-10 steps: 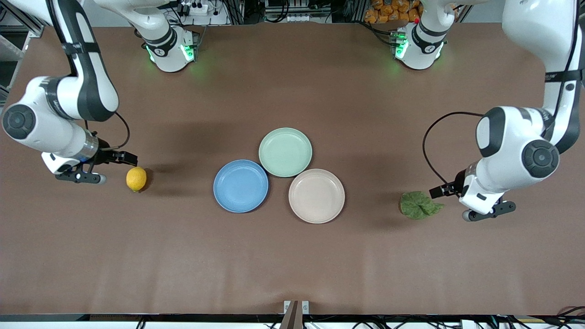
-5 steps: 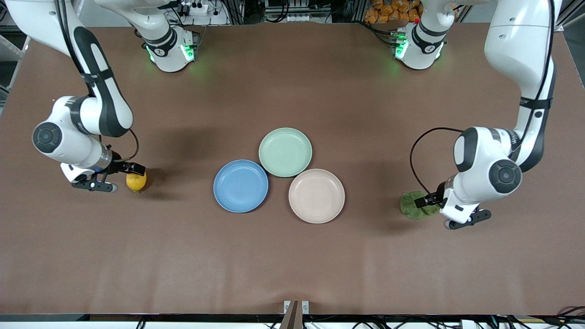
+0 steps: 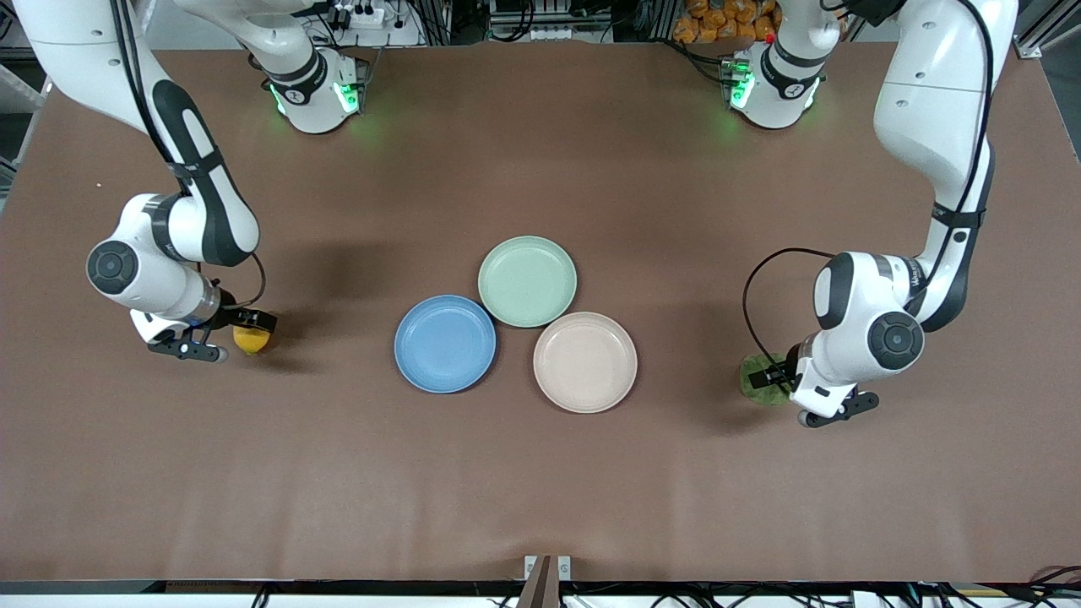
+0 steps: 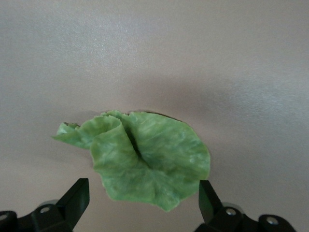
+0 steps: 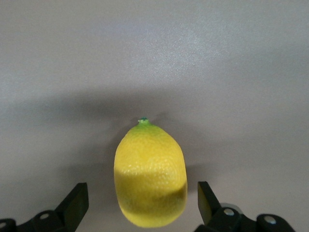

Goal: Place lemon and lettuce in plates

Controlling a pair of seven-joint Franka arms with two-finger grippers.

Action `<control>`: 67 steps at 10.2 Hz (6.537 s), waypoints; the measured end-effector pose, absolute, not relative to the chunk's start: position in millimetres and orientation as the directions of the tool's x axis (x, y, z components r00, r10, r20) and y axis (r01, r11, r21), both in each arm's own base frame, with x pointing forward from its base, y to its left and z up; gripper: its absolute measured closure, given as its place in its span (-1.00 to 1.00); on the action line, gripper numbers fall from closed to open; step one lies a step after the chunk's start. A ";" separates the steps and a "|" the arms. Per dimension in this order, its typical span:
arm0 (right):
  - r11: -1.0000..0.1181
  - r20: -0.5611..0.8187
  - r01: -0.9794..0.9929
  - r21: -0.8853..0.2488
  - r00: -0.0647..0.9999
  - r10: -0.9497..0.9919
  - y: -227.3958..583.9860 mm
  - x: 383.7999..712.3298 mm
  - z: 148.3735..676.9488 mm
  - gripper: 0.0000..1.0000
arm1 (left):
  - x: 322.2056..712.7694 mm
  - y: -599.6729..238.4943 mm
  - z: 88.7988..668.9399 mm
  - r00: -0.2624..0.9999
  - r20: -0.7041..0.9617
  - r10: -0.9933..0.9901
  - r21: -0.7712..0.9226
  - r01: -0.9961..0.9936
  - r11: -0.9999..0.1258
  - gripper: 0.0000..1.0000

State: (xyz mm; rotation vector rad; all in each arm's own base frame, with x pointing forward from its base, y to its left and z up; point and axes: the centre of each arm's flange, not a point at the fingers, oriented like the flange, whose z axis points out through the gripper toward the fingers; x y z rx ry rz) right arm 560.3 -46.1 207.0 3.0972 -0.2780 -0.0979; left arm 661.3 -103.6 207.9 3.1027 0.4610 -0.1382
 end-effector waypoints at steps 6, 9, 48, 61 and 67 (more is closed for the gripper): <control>-0.975 -0.057 -0.222 0.029 0.973 -0.223 -46.6 559.3 184.6 -0.29 | 661.1 -101.1 179.2 0.954 -0.080 0.288 -0.017 0.288 -0.958 -1.00; -0.970 -0.049 -0.241 0.024 0.969 -0.242 -42.8 565.9 191.1 -0.29 | 663.1 -101.3 174.3 0.956 -0.060 0.288 -0.007 0.289 -0.957 -0.99; -0.992 -0.126 -0.126 0.025 0.984 -0.128 41.1 628.6 372.6 -1.00 | 663.6 -278.4 336.9 0.889 0.031 0.456 0.053 0.455 -0.889 -1.00; -0.993 -0.060 -0.120 0.008 0.991 -0.120 -54.3 551.1 554.9 -1.00 | 561.8 -80.2 299.1 0.909 -0.344 0.233 -0.131 0.199 -0.971 -1.00; -0.993 -0.027 -0.116 0.001 0.993 -0.116 -51.2 526.1 627.1 -1.00 | 547.7 -70.4 419.9 0.966 -0.127 0.226 -0.052 0.222 -0.974 -1.00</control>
